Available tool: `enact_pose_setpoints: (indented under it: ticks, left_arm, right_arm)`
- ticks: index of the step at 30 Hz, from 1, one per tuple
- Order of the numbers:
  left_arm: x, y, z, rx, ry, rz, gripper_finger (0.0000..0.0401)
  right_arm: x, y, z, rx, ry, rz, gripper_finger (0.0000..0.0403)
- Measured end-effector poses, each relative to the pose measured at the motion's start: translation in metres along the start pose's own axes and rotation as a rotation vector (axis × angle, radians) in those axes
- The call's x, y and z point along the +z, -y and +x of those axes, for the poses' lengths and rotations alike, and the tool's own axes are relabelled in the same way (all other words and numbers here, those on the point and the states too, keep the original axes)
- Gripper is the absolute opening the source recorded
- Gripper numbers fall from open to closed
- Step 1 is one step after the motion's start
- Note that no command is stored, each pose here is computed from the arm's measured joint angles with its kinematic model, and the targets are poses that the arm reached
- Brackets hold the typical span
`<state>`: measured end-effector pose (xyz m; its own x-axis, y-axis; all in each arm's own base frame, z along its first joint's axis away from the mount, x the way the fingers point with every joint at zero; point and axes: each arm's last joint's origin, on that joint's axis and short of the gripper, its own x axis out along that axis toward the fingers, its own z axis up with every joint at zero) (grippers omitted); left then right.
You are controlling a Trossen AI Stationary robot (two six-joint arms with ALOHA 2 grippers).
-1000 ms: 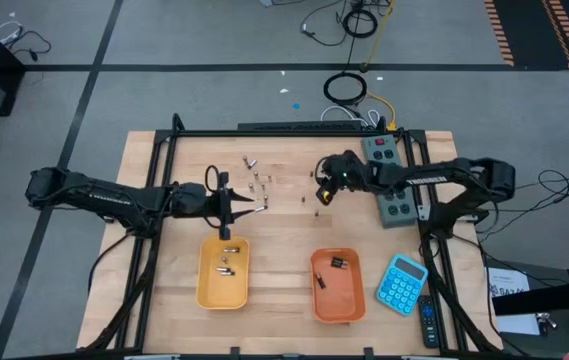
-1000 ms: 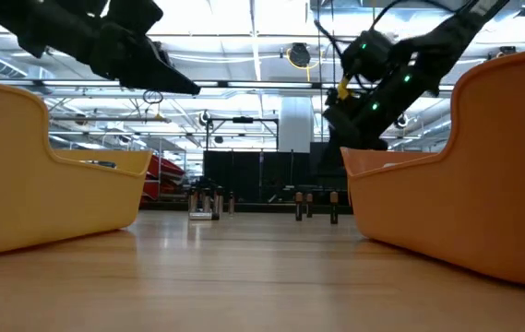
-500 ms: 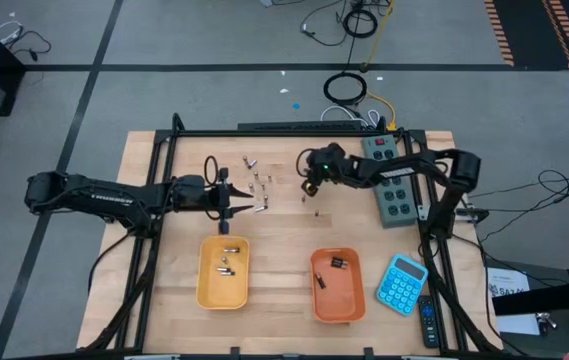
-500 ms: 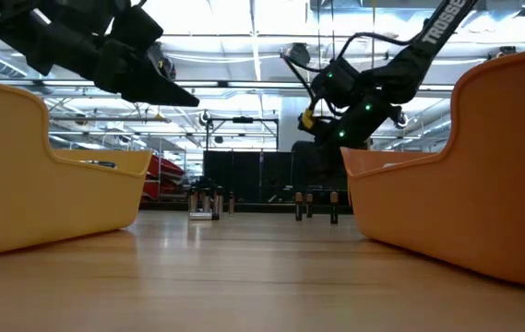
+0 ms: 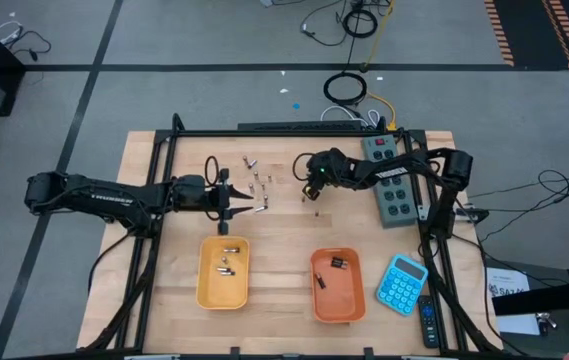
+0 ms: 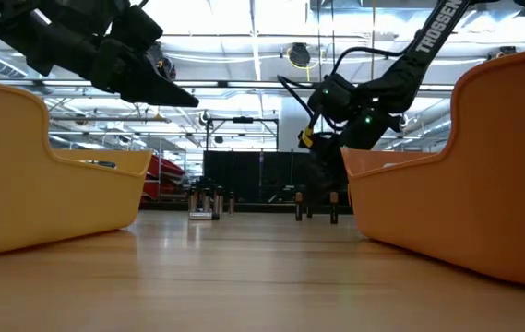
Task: Sort batteries
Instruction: Put the black battery into the orange bin
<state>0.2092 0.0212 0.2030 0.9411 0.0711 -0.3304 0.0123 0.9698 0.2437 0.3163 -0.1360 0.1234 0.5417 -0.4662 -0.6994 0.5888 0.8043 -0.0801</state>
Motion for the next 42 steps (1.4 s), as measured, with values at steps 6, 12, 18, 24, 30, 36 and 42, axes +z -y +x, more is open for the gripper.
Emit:
enact_pose_setpoints:
  ticks: [6,12,18,24,30,36,42]
  left_arm:
    - [0.000,0.000,0.000,-0.001,-0.003,0.001,0.0134]
    - [0.000,0.000,0.000,-0.001,-0.003,0.006,0.0134]
    - [-0.001,0.000,0.000,-0.002,-0.008,0.005,0.0134]
    - [-0.003,0.001,0.000,-0.010,-0.035,-0.002,0.0134]
    - [-0.006,0.002,0.000,-0.020,-0.060,-0.031,0.0134]
    - [-0.006,0.002,0.000,-0.022,-0.063,-0.036,0.0134]
    - [-0.005,0.002,0.000,-0.020,-0.056,-0.082,0.0134]
  right_arm:
    - [0.000,0.000,0.001,0.000,0.001,-0.003,0.0107]
    - [0.000,0.000,0.001,0.000,0.007,-0.009,0.0018]
    - [0.000,0.001,-0.003,-0.003,-0.021,-0.017,0.0014]
    - [0.018,-0.009,-0.051,0.044,0.018,-0.068,0.0014]
    - [0.016,-0.058,-0.126,0.265,0.049,-0.171,0.0014]
    - [-0.011,-0.117,-0.196,0.443,0.110,-0.178,0.0014]
    - [-0.054,-0.155,-0.218,0.431,0.028,-0.081,0.0014]
